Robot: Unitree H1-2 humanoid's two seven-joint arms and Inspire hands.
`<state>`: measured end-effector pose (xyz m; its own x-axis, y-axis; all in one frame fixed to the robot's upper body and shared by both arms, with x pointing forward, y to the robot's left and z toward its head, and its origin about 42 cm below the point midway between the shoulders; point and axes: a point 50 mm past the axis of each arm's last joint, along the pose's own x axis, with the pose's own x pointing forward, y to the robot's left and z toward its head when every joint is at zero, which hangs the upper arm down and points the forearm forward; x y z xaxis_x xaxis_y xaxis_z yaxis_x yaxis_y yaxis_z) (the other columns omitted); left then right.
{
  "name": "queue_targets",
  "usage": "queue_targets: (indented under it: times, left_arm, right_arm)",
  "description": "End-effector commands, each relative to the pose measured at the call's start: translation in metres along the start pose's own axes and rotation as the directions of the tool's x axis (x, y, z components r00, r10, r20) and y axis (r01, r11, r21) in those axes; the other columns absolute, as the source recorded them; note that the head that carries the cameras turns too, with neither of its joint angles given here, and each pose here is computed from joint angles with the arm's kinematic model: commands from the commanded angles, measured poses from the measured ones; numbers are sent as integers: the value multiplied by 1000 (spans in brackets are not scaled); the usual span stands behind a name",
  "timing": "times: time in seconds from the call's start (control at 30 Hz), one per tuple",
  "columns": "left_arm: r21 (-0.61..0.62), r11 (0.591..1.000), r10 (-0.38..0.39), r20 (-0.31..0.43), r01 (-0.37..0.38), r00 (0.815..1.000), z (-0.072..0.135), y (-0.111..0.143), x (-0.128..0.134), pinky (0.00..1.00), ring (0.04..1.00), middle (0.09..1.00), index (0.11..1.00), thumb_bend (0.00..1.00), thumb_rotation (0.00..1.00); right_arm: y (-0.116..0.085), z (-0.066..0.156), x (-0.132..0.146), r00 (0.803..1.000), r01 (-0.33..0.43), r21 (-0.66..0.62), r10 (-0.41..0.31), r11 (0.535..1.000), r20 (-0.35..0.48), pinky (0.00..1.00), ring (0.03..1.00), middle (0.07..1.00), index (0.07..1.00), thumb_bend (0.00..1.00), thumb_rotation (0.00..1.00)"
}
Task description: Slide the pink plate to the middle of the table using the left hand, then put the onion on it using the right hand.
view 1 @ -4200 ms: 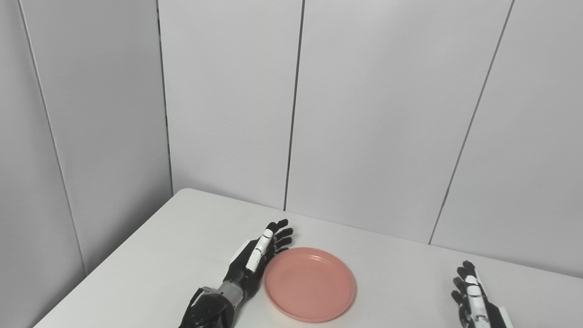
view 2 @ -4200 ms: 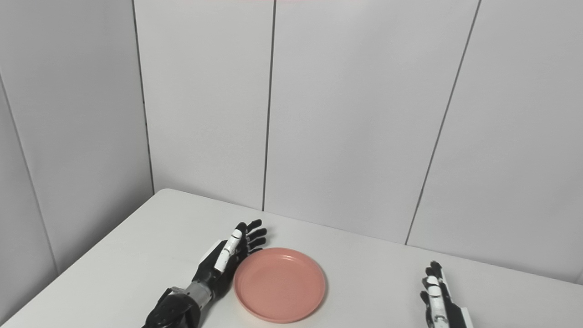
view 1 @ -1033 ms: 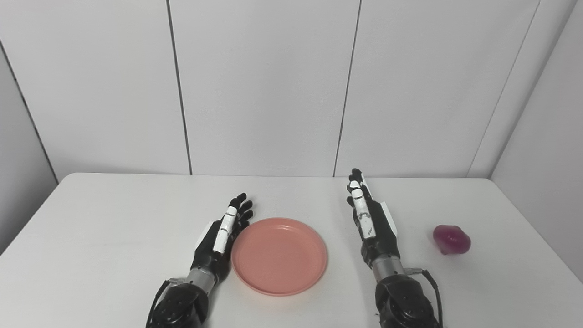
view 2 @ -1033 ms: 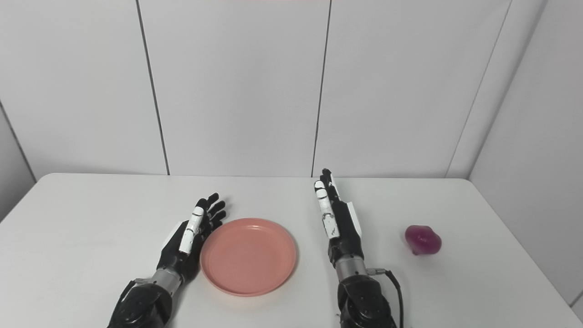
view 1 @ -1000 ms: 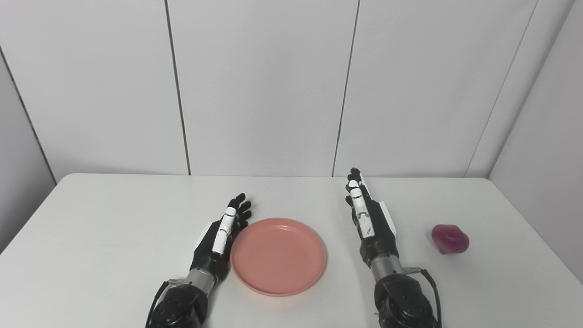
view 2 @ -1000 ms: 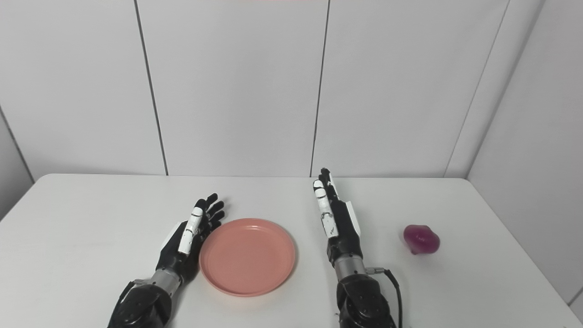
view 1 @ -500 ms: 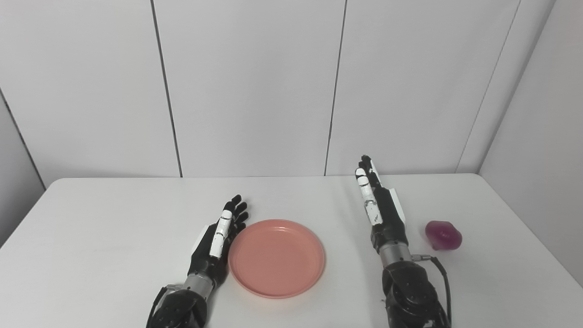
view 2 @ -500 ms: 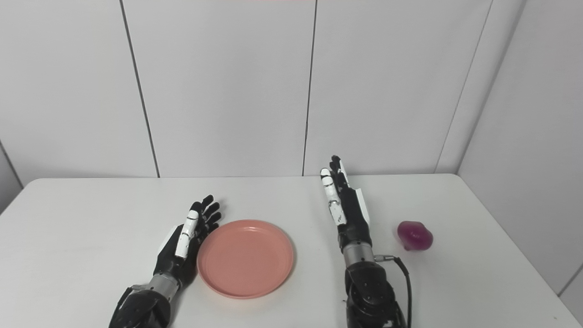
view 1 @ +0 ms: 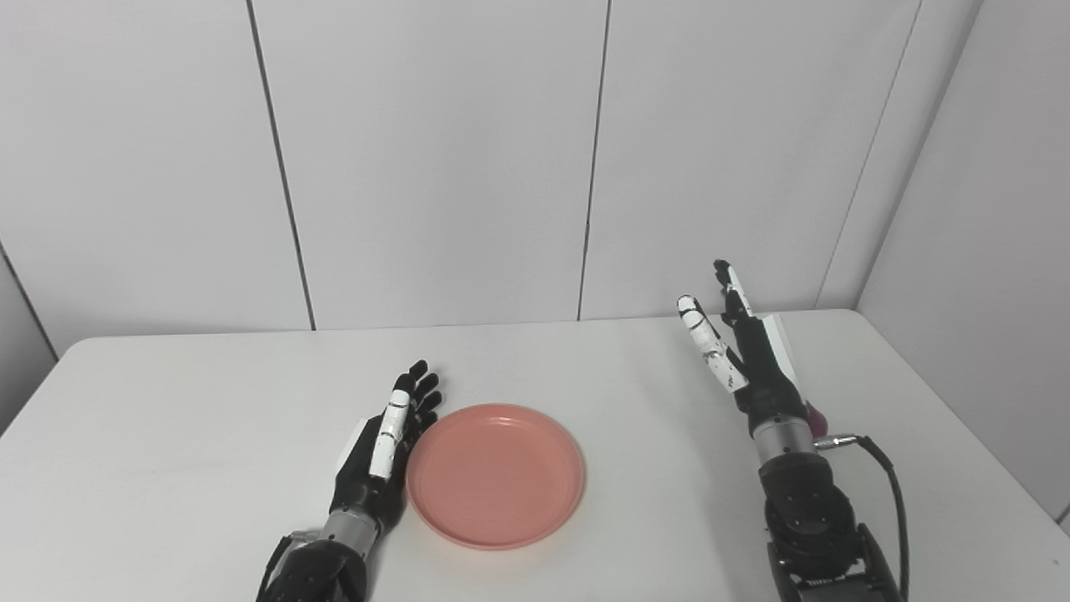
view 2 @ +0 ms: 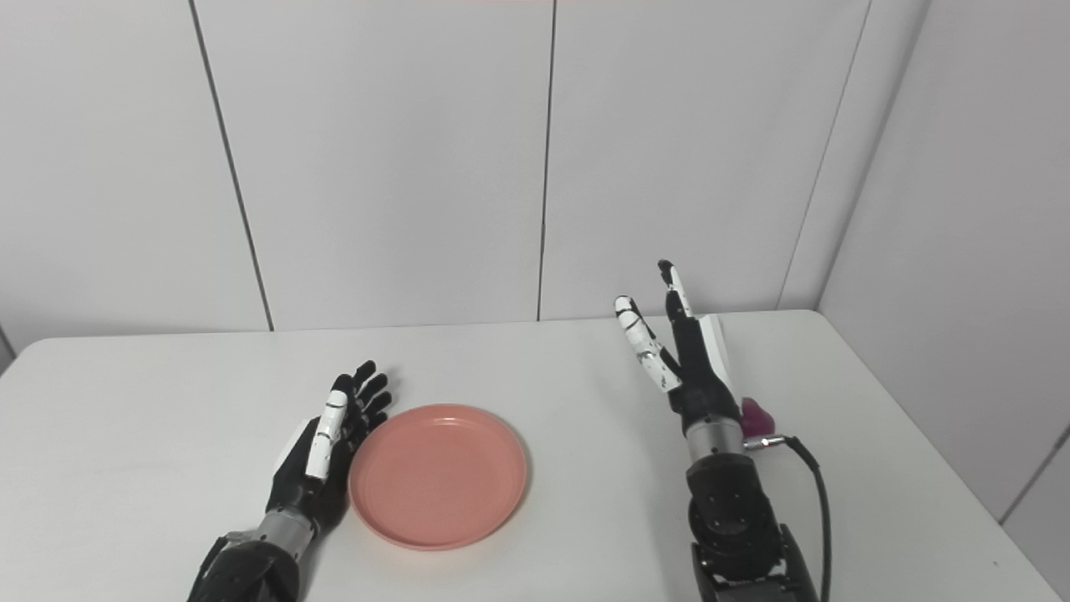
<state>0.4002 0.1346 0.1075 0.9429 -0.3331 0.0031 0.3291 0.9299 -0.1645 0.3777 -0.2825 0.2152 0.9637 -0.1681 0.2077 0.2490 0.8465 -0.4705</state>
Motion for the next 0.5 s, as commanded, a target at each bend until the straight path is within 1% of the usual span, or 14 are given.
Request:
queue_targets:
  times: [0.0,0.1,0.17,0.2,0.23,0.3,0.37,0.47]
  left_arm:
    - [-1,1000,-21,67,21,998,15,-4,10,990,973,979,975,615,1000]
    - [0,1000,-18,74,19,997,15,-2,11,991,973,977,973,608,1000]
    - [0,1000,-17,77,17,997,14,-1,11,994,976,978,974,605,1000]
    - [-1,1000,-17,77,17,997,14,0,11,991,976,977,973,604,1000]
    - [-1,1000,-15,78,15,997,14,1,11,991,976,977,973,604,1000]
    - [3,1000,-17,83,17,996,14,3,11,986,974,977,971,611,1000]
    - [8,1000,-19,89,18,996,14,5,10,983,973,976,970,617,1000]
    - [12,1000,-17,92,16,996,13,7,10,979,969,974,967,627,1000]
  right_arm:
    - [-17,17,6,997,55,-43,-53,998,56,912,968,981,974,535,813]
    - [-27,15,7,997,67,-115,-63,991,44,904,967,984,980,559,794]
    - [-32,15,7,997,74,-155,-68,985,42,884,957,984,975,564,733]
    - [-34,15,7,997,78,-171,-72,982,40,856,943,978,967,576,692]
    - [-36,15,8,996,83,-188,-77,979,36,853,942,977,966,577,688]
    - [-39,14,9,996,90,-221,-87,971,22,799,917,966,953,605,631]
    - [-42,12,9,995,98,-257,-99,961,8,776,904,958,947,634,593]
    - [-44,7,8,993,110,-301,-115,947,1,789,906,950,943,664,548]
